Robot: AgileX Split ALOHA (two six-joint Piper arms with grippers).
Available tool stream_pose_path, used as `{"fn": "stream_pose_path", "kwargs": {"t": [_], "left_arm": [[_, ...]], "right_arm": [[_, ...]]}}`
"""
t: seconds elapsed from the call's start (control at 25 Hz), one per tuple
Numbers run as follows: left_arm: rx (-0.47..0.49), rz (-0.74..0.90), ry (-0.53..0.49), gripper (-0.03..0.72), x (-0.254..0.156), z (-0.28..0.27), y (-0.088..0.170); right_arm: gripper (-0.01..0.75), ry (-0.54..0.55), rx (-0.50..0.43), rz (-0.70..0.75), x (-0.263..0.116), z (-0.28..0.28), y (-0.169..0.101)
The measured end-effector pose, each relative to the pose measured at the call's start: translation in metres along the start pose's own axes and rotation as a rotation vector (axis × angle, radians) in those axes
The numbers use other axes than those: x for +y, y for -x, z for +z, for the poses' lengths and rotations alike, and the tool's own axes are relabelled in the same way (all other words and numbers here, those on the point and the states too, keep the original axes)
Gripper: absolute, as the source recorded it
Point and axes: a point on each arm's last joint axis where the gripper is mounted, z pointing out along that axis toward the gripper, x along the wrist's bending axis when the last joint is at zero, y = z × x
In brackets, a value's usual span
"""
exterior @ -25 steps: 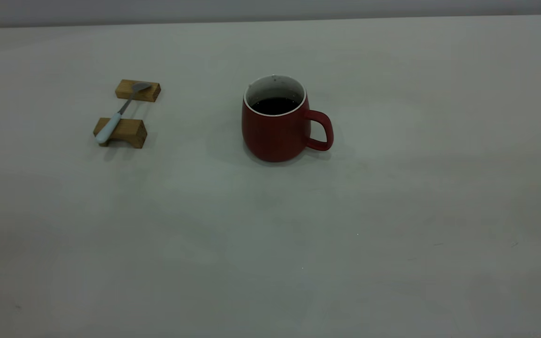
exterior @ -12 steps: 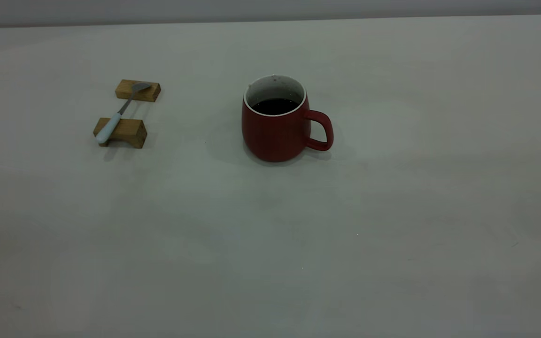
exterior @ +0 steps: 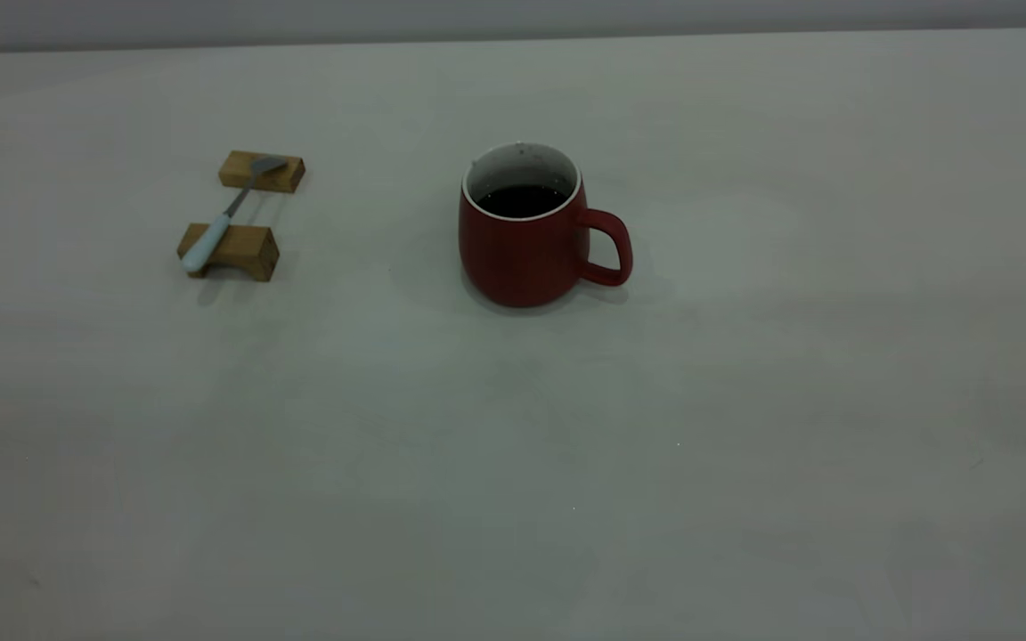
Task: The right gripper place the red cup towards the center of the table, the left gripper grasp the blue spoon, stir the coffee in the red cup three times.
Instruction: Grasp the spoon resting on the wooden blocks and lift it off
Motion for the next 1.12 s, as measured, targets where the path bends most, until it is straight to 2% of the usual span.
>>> {"fn": "stream_pose_path", "kwargs": {"t": [0.28,0.52,0.68,1.12], "left_arm": [[0.013,0.047,-0.159,0.611,0.078,0.065,0.009],[0.000,0.075,-0.340,0.639,0.126,0.165,0.022],[-0.024,0.085,-0.486,0.639,0.132,0.235,0.031],[-0.088,0.112,-0.683,0.638,0.099,0.382,0.061]], "right_arm": [[0.209,0.000,0.000,0.000,0.000,0.000,0.000],[0.209,0.000,0.000,0.000,0.000,0.000,0.000],[0.209,0.000,0.000,0.001,0.000,0.000,0.000],[0.209,0.000,0.000,0.001,0.000,0.000,0.000]]}}
